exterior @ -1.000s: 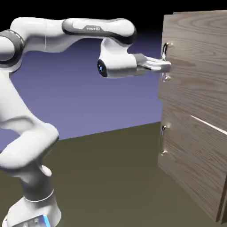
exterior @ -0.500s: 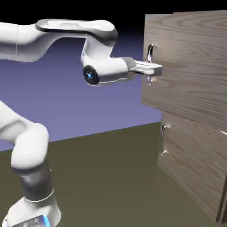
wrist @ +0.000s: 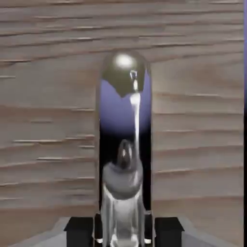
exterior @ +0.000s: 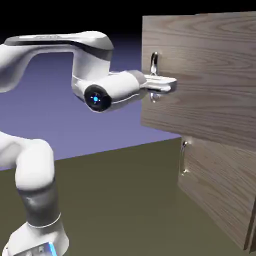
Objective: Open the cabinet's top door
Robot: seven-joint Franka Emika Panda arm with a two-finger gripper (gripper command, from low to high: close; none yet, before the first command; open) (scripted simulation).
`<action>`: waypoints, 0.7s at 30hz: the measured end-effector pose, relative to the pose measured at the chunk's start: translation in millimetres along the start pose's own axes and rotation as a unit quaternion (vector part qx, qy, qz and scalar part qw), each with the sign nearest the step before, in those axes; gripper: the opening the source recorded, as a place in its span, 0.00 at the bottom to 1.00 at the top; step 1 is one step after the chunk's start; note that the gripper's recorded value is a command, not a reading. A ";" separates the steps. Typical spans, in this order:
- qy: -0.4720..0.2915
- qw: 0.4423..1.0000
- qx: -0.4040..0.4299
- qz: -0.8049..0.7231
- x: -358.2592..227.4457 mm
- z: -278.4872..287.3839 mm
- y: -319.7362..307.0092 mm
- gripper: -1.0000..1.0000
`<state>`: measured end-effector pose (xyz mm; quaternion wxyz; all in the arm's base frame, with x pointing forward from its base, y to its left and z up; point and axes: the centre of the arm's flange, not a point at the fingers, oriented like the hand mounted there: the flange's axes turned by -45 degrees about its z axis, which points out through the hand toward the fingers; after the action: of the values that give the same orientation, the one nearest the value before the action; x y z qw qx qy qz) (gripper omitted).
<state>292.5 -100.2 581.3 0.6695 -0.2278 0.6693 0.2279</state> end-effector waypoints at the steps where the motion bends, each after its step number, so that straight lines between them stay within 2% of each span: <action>1: 0.000 1.000 -0.012 0.000 0.0 -8.6 -3.7 0.00; 21: 0.000 0.968 -0.253 0.000 -0.1 -154.6 -116.8 0.00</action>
<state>241.2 -287.1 581.3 0.5901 -0.3895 0.5901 0.3896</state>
